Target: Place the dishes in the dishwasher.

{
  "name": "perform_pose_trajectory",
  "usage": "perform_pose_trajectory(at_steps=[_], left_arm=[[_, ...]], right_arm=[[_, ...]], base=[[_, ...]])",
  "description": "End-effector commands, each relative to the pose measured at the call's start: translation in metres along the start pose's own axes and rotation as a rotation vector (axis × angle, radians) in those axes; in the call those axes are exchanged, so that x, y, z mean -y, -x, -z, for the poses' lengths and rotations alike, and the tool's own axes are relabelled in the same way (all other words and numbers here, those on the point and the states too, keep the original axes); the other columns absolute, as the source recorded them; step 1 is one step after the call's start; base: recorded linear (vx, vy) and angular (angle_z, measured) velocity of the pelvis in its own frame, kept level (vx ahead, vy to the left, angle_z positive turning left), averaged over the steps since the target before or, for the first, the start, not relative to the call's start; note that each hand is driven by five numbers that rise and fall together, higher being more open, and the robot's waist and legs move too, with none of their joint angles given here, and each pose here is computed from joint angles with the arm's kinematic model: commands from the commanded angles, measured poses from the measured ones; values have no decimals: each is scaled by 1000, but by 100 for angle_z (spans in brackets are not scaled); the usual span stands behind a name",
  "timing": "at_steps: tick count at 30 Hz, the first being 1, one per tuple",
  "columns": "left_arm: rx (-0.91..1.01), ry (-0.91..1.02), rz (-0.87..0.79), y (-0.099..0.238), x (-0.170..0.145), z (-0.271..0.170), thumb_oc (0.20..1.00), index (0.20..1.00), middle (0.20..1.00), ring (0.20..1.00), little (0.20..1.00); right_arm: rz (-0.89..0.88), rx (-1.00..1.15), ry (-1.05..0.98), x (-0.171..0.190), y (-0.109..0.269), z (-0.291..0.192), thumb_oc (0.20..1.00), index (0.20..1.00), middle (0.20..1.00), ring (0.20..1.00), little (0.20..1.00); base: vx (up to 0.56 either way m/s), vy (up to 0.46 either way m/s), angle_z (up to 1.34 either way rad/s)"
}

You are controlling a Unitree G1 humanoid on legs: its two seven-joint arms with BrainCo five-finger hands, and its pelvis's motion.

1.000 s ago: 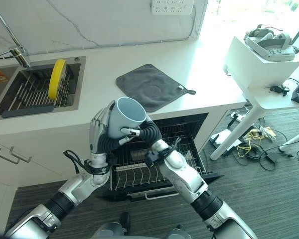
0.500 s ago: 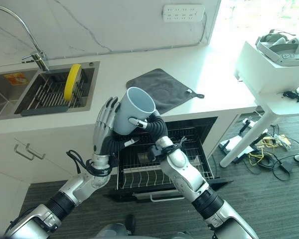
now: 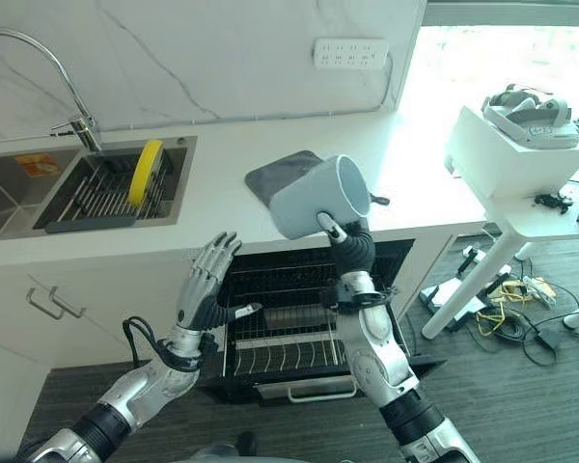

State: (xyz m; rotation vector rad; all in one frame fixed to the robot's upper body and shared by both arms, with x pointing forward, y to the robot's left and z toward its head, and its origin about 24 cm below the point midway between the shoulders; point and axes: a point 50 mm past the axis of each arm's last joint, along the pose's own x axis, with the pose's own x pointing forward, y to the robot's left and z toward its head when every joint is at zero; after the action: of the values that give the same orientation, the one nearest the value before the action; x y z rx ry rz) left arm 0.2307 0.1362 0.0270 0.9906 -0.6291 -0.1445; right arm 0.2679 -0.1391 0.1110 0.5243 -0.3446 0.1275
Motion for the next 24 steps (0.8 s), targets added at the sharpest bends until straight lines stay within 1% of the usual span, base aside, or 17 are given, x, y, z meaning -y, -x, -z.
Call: perform_pose_trajectory(at_steps=[1, 4, 5, 7, 8, 9, 11, 13, 14, 15, 17, 20, 24], left_arm=[[2, 18, 107, -8, -2, 2, 1000, 1000, 1000, 1000, 1000], [-191, -12, 331, 13, 10, 28, 1000, 1000, 1000, 1000, 1000], [-213, -21, 423, 21, 16, 32, 1000, 1000, 1000, 1000, 1000], [-214, 12, 513, 27, 21, 31, 1000, 1000, 1000, 1000, 1000], [-219, 65, 609, 27, 24, 30, 1000, 1000, 1000, 1000, 1000], [-322, 173, 728, 29, 28, 35, 1000, 1000, 1000, 1000, 1000], [-398, 308, 890, 27, 30, 34, 1000, 1000, 1000, 1000, 1000], [-401, 327, 948, 19, 23, 34, 1000, 1000, 1000, 1000, 1000], [-449, 399, 992, 20, 21, 36, 1000, 1000, 1000, 1000, 1000], [-535, 523, 1064, 24, 23, 37, 1000, 1000, 1000, 1000, 1000], [-613, 638, 1238, 38, 28, 35, 1000, 1000, 1000, 1000, 1000], [-647, 632, 1309, 43, 23, 43, 1000, 1000, 1000, 1000, 1000], [-632, 577, 1301, 35, 11, 52, 1000, 1000, 1000, 1000, 1000]], right_arm=[[-95, 83, 72, -4, -9, -17, 200, 200, 200, 200, 200], [-66, 9, 208, 26, -1, -6, 200, 200, 200, 200, 200], [-71, -11, 278, 33, 0, -6, 200, 200, 200, 200, 200], [-52, -34, 349, 44, -3, -8, 200, 200, 200, 200, 200], [-43, -48, 398, 52, -7, -12, 200, 200, 200, 200, 200], [-41, -65, 452, 59, -12, -15, 200, 200, 200, 200, 200], [-48, -82, 565, 70, -27, -29, 200, 200, 200, 200, 200], [-32, -97, 623, 79, -34, -38, 200, 200, 200, 200, 200], [-25, -104, 651, 84, -36, -41, 200, 200, 200, 200, 200], [-19, -107, 675, 89, -38, -44, 200, 200, 200, 200, 200], [-34, -97, 758, 94, -46, -53, 200, 200, 200, 200, 200], [-32, -99, 833, 95, -60, -63, 200, 200, 200, 200, 200], [-3, -107, 889, 102, -73, -75, 200, 200, 200, 200, 200]], base=[[-36, 50, 0], [-1, 37, -5], [11, 17, -8], [-15, 6, -6], [-70, 10, 8], [-93, 24, 26], [-146, 68, 29], [-139, 57, 13], [-99, 23, 25], [-100, 9, 37], [-120, -15, 25], [-132, -40, 20], [-106, -45, 17]])
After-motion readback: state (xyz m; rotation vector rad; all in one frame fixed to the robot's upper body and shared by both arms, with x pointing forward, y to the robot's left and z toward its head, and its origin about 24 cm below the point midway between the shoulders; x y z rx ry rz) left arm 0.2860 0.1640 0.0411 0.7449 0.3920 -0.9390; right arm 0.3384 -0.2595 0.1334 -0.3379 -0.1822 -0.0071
